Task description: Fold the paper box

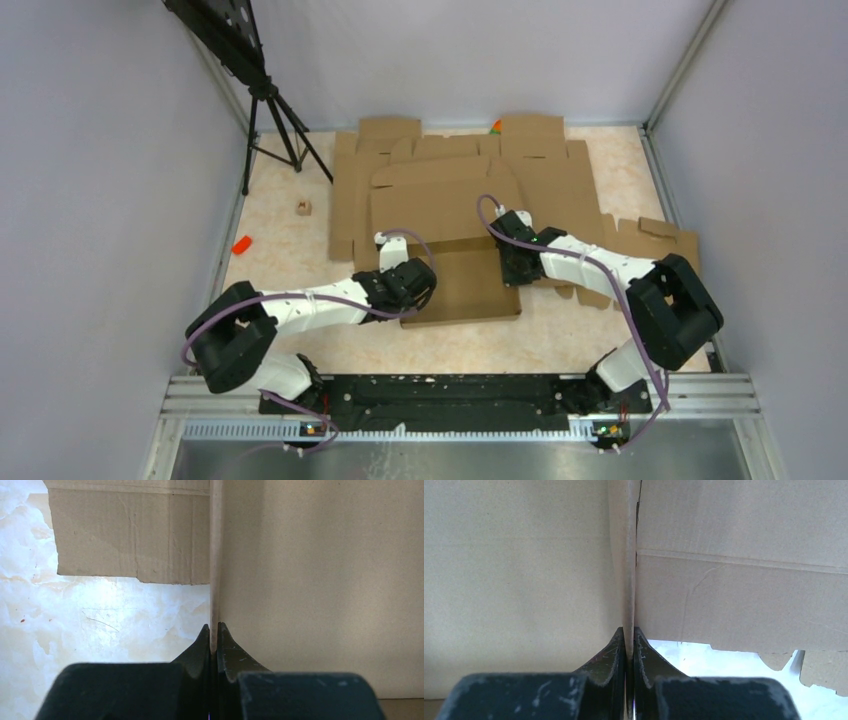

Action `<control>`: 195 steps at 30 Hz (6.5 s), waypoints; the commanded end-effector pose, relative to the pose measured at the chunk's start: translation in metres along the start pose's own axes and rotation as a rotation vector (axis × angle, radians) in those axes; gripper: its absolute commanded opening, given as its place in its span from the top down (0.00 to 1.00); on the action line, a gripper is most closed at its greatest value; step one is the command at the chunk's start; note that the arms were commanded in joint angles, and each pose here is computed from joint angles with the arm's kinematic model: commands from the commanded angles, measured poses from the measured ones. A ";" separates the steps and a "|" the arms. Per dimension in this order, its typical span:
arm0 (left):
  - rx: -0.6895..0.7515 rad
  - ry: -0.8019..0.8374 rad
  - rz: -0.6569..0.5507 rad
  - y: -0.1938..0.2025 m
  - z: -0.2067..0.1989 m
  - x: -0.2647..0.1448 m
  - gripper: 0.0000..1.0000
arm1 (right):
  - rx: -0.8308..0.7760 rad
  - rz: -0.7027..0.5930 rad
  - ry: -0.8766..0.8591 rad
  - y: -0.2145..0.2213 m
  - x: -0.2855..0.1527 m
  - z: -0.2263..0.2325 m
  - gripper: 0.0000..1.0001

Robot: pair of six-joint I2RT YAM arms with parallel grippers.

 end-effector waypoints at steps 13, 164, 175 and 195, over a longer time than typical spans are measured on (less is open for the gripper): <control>0.013 -0.015 -0.041 -0.005 0.007 -0.007 1.00 | 0.040 -0.086 -0.035 -0.033 -0.004 0.003 0.49; -0.154 0.436 0.006 -0.207 -0.047 0.042 0.50 | 0.173 -0.459 -0.276 -0.184 0.010 -0.041 0.57; -0.172 0.557 0.093 -0.196 -0.084 0.040 0.49 | 0.154 -0.448 -0.249 -0.180 0.012 -0.039 0.67; -0.082 0.458 0.171 -0.171 -0.107 0.057 0.45 | 0.106 -0.438 -0.186 -0.184 0.006 -0.014 0.55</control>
Point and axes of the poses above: each gripper's point midway between its finger pads, its own x axis out along the fingers, its own z axis along the line the jaws close on, y = z × x, the point moved 4 cm from there along -x, back along the fingers, and after that the axes turned 13 degrees about -x, right-handed, at the moved point
